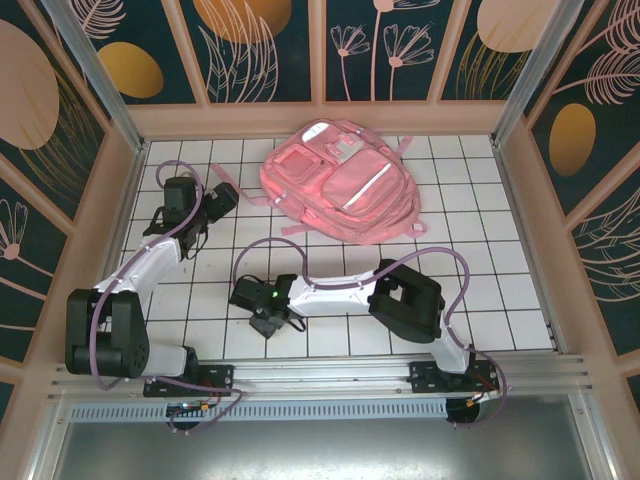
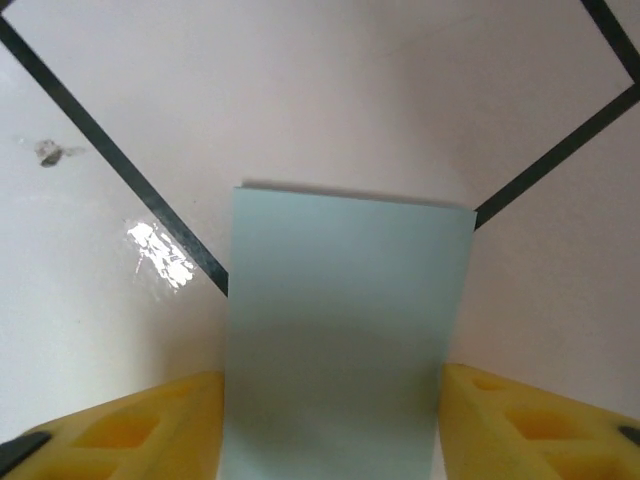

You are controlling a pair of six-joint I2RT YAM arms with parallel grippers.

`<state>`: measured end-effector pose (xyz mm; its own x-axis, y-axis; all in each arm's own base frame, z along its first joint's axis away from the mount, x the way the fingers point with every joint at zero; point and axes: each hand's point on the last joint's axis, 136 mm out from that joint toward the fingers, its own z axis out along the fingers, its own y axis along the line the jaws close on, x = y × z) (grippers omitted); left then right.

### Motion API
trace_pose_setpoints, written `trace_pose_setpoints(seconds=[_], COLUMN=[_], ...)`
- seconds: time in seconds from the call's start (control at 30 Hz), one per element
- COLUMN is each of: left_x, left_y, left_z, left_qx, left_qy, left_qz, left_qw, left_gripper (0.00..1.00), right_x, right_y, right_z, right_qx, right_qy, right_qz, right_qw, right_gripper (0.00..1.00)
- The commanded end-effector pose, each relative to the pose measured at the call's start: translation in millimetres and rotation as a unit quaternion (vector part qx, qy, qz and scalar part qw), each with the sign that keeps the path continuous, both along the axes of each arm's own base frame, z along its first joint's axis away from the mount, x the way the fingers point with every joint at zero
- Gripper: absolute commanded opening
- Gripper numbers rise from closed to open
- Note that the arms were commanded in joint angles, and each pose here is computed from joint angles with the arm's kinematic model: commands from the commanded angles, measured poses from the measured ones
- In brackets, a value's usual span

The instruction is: Pack the student bag

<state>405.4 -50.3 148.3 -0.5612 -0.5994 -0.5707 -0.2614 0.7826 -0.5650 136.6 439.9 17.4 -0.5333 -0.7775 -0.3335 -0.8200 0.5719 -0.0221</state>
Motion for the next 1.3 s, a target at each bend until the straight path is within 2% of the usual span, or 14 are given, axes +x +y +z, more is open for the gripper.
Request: trace_pose_setpoints(seconds=[0.0, 0.13, 0.33, 0.47, 0.7, 0.8, 0.97, 1.1, 1.27], left_x=[-1.8, -1.6, -1.7, -0.4, 3.4, 6.0, 16.7, 24.7, 28.3], left_y=[0.3, -0.7, -3.8, -11.5, -35.8, -58.2, -114.2, -165.1, -228.7], left_z=[5.1, 5.7, 7.4, 14.1, 29.0, 36.5, 43.9, 39.0, 28.4], left_qx=[-0.009, -0.013, -0.022, -0.031, -0.059, -0.038, 0.0, 0.045, 0.107], left_qy=[-0.01, -0.01, -0.011, -0.02, -0.041, -0.048, -0.047, -0.037, -0.037], left_qz=[0.001, 0.001, -0.004, -0.024, -0.073, -0.1, -0.161, -0.216, -0.28], left_qw=[1.0, 1.0, 1.0, 0.999, 0.995, 0.993, 0.986, 0.975, 0.953], left_gripper=[0.99, 0.99, 0.99, 0.98, 0.87, 0.85, 0.83, 0.8, 0.78], right_x=[-1.9, 6.7, 24.6, 40.7, 93.3, 125.6, 180.6, 215.7, 235.8], right_y=[-28.1, -31.3, -31.5, -23.9, -43.4, -68.7, -133.3, -205.9, -289.3], right_z=[-33.4, -32.7, -18.8, 16.0, 80.3, 107.4, 146.3, 156.4, 151.6], right_qx=[-0.053, -0.055, -0.031, 0.031, 0.152, 0.188, 0.237, 0.244, 0.265], right_qy=[0.018, 0.009, 0.013, 0.034, 0.051, 0.032, -0.017, -0.057, -0.069], right_qz=[-0.009, -0.019, -0.049, -0.072, -0.144, -0.187, -0.28, -0.377, -0.476], right_qw=[0.998, 0.998, 0.998, 0.996, 0.977, 0.964, 0.93, 0.892, 0.836], right_gripper=[0.49, 0.39, 0.36, 0.36, 0.34, 0.34, 0.34, 0.34, 0.35])
